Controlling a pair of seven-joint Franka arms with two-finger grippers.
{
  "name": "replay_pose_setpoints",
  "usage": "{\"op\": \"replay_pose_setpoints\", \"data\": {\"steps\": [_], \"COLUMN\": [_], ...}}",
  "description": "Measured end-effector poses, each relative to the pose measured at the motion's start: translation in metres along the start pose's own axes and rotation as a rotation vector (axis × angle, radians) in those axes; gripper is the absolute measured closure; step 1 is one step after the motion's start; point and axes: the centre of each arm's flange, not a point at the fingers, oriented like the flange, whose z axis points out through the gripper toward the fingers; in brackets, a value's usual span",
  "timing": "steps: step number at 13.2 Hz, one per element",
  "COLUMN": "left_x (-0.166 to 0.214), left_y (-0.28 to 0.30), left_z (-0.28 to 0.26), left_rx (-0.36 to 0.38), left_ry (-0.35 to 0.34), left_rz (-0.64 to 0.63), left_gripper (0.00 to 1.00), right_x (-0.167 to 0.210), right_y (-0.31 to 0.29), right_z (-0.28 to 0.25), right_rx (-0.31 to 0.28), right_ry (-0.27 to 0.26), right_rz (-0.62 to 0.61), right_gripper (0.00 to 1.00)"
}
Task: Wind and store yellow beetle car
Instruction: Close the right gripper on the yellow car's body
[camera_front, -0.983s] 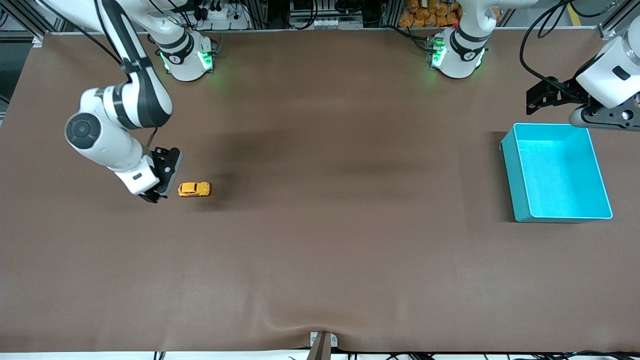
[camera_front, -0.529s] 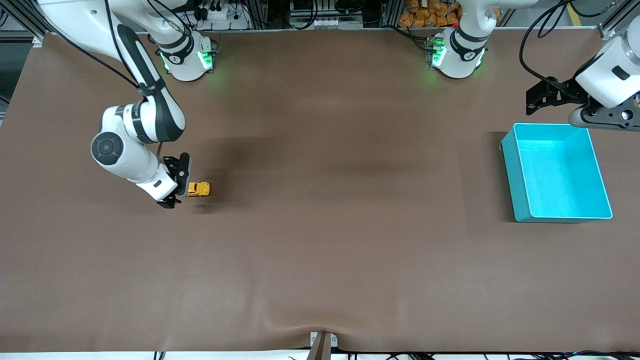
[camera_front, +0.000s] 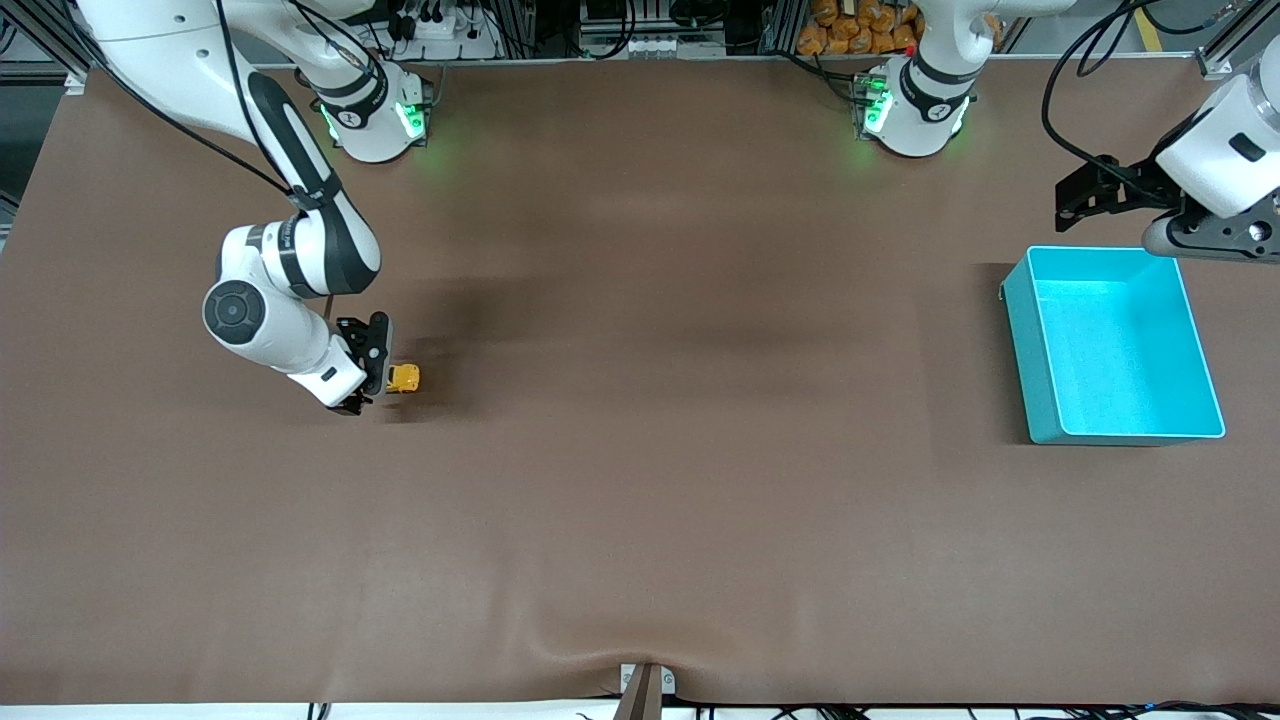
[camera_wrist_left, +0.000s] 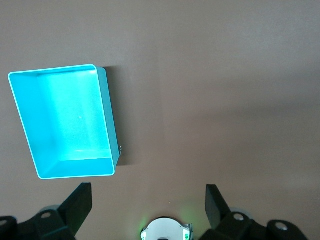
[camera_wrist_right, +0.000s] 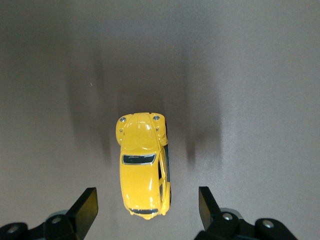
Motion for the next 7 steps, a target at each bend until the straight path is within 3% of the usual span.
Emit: {"op": "replay_pose_setpoints", "data": {"steps": [7], "left_x": [0.004], "left_y": [-0.004], "left_z": [0.000], "left_rx": [-0.001], "left_ry": [0.022], "left_rz": [-0.007], "left_gripper": [0.00], "right_x": [0.008], "right_y": [-0.006], "right_z": [0.016], "right_rx": [-0.008], "right_ry": [0.002], "right_rz": [-0.017], "right_gripper": [0.22]}}
